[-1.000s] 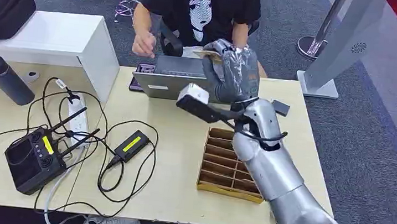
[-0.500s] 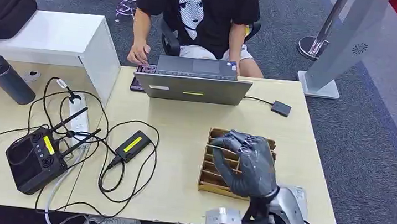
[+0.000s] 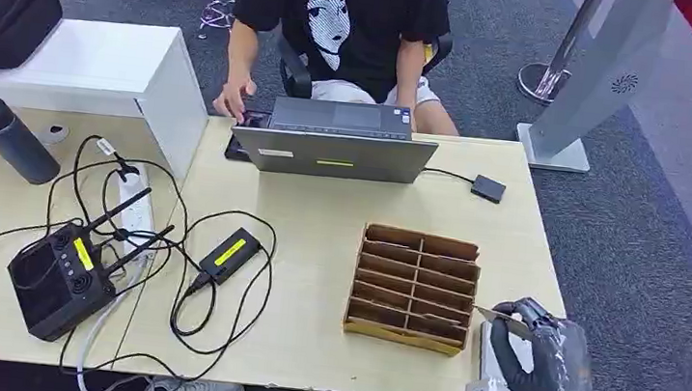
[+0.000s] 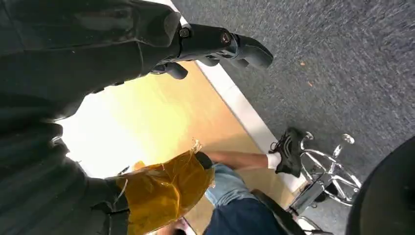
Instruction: Pass the card to the sensor for recognition and then transmit it.
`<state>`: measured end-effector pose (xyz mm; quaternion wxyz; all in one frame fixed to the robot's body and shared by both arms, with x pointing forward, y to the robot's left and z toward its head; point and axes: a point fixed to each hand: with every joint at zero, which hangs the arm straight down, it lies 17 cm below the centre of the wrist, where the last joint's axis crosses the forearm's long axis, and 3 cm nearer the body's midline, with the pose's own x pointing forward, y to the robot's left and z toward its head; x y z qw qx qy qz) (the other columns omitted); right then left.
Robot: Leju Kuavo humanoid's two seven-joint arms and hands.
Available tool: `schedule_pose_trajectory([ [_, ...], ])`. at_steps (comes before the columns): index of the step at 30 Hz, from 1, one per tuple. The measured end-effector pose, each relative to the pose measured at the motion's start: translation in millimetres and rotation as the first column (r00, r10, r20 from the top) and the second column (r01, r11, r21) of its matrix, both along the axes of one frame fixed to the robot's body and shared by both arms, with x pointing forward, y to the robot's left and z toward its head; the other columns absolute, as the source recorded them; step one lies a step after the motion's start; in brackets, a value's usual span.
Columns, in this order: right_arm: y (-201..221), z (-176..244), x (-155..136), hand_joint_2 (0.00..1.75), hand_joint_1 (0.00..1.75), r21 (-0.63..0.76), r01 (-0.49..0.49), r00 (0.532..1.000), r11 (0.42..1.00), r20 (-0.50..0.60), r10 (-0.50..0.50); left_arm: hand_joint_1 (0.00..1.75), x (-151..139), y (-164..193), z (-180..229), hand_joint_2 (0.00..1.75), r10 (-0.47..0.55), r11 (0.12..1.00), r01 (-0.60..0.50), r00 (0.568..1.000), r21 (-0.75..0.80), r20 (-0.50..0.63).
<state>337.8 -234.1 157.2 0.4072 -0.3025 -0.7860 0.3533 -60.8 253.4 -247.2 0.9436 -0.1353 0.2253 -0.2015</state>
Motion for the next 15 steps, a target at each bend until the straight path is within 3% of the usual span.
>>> schedule_pose_trajectory([
  [4, -10, -23, 8, 1.75, 1.75, -0.079, 0.060, 0.997, 0.995, -0.039, -0.063, 0.00, 0, -1, 0, 1.75, -0.003, 1.000, 0.003, 1.000, -0.005, 0.001],
  [7, -20, -46, 21, 1.75, 1.75, -0.220, 0.133, 0.988, 0.966, -0.052, -0.148, 0.00, 0, -2, 1, 1.75, -0.010, 1.000, 0.010, 1.000, -0.011, 0.001],
  [15, -27, -96, 39, 1.75, 1.75, -0.342, 0.137, 0.969, 0.930, -0.150, -0.198, 0.00, 2, -3, 1, 1.75, -0.012, 1.000, 0.012, 1.000, -0.014, 0.003],
])
